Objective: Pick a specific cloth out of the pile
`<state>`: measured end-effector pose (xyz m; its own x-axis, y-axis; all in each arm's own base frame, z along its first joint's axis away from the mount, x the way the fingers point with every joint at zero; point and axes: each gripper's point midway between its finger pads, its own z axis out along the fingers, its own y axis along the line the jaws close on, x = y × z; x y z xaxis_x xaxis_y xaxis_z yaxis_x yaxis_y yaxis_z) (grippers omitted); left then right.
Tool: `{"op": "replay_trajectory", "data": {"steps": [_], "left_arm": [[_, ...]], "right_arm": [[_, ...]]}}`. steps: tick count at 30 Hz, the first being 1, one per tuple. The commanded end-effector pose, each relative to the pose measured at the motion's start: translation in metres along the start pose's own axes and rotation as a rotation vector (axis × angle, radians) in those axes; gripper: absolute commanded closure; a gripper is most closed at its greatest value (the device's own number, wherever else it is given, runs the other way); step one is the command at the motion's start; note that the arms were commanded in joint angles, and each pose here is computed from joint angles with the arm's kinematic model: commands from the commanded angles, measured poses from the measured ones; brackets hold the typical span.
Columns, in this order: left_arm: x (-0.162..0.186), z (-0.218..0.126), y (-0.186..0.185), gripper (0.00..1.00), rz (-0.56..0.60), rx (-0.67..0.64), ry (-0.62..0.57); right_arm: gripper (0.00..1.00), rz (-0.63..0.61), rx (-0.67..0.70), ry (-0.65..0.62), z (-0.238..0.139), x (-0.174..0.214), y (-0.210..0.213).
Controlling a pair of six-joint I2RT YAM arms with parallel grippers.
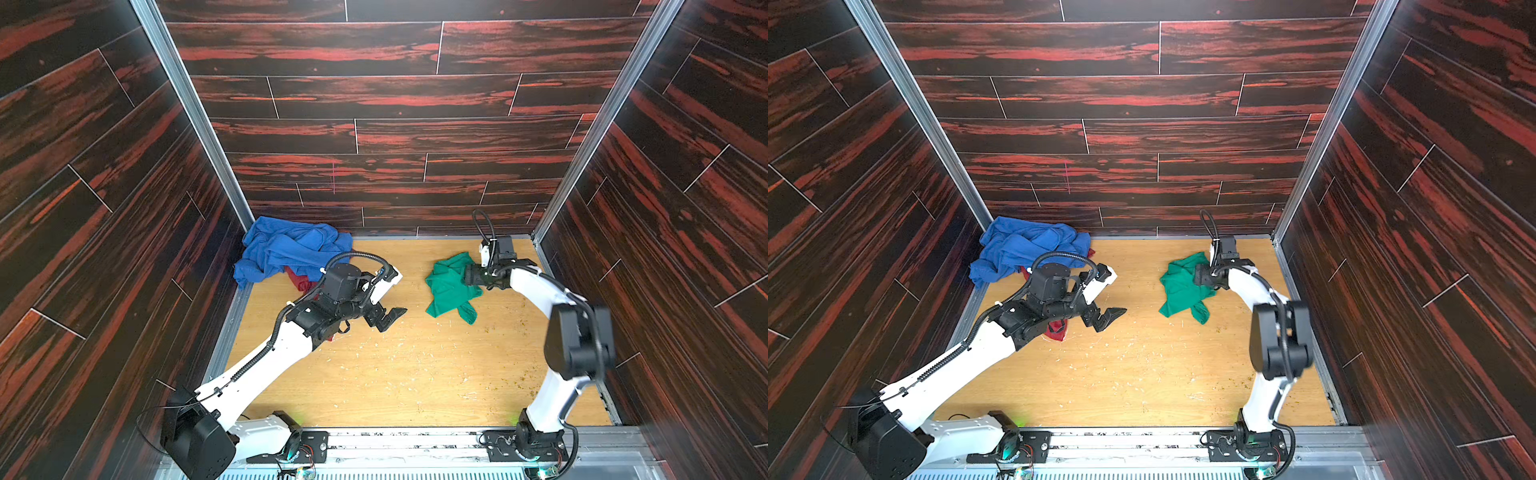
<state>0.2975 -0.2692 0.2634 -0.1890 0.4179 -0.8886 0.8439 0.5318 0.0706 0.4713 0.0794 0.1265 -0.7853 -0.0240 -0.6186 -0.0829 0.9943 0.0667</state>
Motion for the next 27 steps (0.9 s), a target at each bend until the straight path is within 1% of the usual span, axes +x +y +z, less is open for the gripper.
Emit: {"op": "replay_trajectory", "data": {"steps": [1,3,5,7,10,11,13,15,18,20,22,24,27], "left_arm": [[-0.003,-0.005,-0.002,0.01,0.008,0.006,0.0],[-0.004,-0.005,-0.003,0.01,0.009,0.01,-0.004],[-0.004,-0.005,-0.003,0.01,0.007,0.011,-0.004],[-0.004,-0.006,-0.002,0.01,0.007,0.009,-0.002],[-0.004,-0.006,-0.002,0.01,0.008,0.009,-0.002],[-0.004,-0.006,-0.003,0.01,0.008,0.01,-0.003],[-0.003,-0.005,-0.004,0.01,0.007,0.015,-0.001],[-0.004,-0.005,-0.004,0.01,0.008,0.013,-0.003],[-0.003,-0.005,-0.004,0.01,0.01,0.015,-0.001],[-0.003,-0.004,-0.004,0.01,0.011,0.013,0.001],[-0.003,-0.005,-0.004,0.01,0.012,0.011,0.002],[-0.003,-0.005,-0.005,0.01,0.014,0.012,0.002],[-0.002,-0.005,-0.004,0.01,0.013,0.01,0.005]], "right_arm": [[0.04,-0.14,-0.006,-0.141,-0.03,-0.025,0.024],[0.02,-0.253,-0.05,-0.164,-0.03,-0.024,0.043],[0.01,-0.413,-0.105,-0.167,-0.025,-0.017,0.061],[0.01,-0.594,-0.127,-0.17,-0.015,-0.006,0.071],[0.01,-0.761,-0.128,-0.201,-0.003,0.0,0.073],[0.01,-0.797,-0.139,-0.204,-0.001,0.001,0.076],[0.01,-0.833,-0.164,-0.204,0.006,-0.002,0.08],[0.01,-0.857,-0.195,-0.176,0.017,-0.001,0.084],[0.01,-0.899,-0.236,-0.103,0.034,0.004,0.087],[0.01,-0.903,-0.268,-0.057,0.043,0.008,0.088],[0.01,-0.894,-0.273,-0.023,0.053,0.009,0.084],[0.01,-0.891,-0.298,0.042,0.063,0.016,0.08],[0.01,-0.907,-0.3,0.139,0.076,0.03,0.071]]}}
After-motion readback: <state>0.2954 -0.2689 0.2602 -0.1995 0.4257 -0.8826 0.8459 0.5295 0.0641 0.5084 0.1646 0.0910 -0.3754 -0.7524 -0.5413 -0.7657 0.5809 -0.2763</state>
